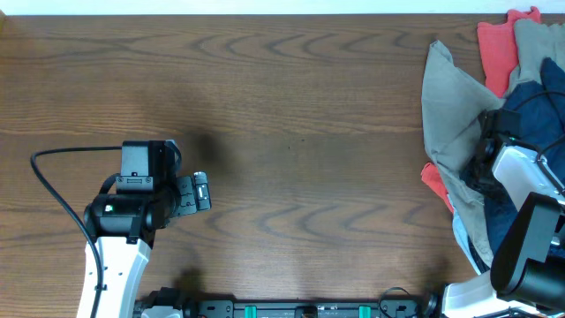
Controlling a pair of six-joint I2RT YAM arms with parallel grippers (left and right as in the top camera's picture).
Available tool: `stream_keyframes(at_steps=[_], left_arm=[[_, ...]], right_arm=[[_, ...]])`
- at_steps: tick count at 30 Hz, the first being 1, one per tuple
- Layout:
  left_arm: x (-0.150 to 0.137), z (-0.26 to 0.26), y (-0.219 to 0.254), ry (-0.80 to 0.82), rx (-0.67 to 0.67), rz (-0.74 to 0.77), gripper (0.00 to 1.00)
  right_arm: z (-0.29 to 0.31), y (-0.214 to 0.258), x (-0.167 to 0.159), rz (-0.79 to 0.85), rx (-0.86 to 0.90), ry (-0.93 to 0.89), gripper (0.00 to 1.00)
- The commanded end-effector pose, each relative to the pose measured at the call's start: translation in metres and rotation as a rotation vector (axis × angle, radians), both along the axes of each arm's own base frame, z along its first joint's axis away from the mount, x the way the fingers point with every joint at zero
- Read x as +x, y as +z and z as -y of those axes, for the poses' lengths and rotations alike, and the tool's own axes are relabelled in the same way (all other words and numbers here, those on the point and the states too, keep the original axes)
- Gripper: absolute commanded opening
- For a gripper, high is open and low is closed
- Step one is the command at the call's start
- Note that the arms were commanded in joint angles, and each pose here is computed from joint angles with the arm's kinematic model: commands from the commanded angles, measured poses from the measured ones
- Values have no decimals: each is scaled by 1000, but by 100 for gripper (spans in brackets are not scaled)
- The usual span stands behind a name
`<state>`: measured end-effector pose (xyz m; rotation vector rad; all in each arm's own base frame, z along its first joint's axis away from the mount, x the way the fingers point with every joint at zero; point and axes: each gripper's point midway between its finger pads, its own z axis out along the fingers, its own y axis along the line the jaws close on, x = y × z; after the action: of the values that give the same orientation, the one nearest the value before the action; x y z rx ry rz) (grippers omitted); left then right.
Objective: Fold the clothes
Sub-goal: 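Reach the right gripper into the clothes pile and grasp the navy shorts, then pull the navy shorts left with the right gripper onto the open table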
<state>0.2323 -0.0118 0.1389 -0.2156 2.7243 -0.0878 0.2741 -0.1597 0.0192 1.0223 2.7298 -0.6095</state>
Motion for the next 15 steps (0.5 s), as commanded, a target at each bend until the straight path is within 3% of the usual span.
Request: stream_keyframes(at_steps=[1,4,6,11,15], left_arm=[[3,0,6,12,-7,16,98],[3,0,6,12,-7,16,98],[3,0,6,12,-7,16,98],[3,0,6,12,-7,16,98],[3,0,6,12,-7,16,98]], right_arm=[[10,7,1,16,-36,-28,18],[13,20,8,52,-47,-29,15],[14,34,12,77,-56,-25,1],[11,74,28,161,-35,10,1],[-20,114,58,266,108,247,1]])
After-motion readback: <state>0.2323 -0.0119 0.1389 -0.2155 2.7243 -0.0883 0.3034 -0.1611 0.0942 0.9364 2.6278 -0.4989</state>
